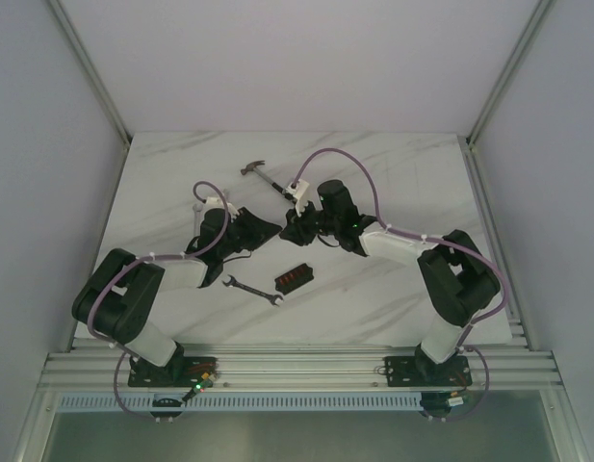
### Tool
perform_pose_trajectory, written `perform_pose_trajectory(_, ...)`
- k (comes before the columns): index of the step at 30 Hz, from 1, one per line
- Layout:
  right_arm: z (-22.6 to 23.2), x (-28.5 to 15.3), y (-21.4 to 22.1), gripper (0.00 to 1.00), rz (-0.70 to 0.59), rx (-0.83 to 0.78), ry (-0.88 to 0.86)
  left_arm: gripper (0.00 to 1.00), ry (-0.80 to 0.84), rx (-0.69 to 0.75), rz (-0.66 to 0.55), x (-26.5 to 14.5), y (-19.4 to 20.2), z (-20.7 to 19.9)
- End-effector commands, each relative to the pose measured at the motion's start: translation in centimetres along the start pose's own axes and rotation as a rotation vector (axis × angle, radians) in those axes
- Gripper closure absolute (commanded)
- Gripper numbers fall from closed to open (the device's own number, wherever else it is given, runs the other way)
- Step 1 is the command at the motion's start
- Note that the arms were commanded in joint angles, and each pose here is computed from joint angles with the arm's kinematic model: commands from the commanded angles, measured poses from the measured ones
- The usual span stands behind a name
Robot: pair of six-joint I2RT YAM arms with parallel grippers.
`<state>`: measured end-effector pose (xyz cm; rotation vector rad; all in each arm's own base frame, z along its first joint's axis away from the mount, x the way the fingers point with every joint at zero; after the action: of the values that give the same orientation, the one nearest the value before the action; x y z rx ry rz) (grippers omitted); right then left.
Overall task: Snap on the fuse box
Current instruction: Pick up the fuse from the center of the board.
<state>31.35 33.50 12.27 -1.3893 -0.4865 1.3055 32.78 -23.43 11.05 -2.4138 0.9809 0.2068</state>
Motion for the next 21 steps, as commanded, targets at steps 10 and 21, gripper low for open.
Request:
perform_pose_trajectory(10,0.7,-0.2,-1.3,0.77,-0.048,-0.022,-0.016,0.86,0.053,-0.029,0.008,-0.1,0.3,-0.9)
perform_pose_trajectory(21,0.9,-1.1,-2.4,0.69,-0.098,-0.025,0.021,1.0,0.095,-0.047,-0.016,-1.0,0.0,-2.2)
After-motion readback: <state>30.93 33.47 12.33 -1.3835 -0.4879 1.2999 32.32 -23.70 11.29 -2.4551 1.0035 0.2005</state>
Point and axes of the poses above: each gripper's point midway between its finger pads, its own x axis out along the fingers, its own z axis along the line the jaws close on, y = z × x, the point moved 2 cm from there along -x, back along the fingers, and after that the axes turned 5 degrees about x, right-handed, at the moved point
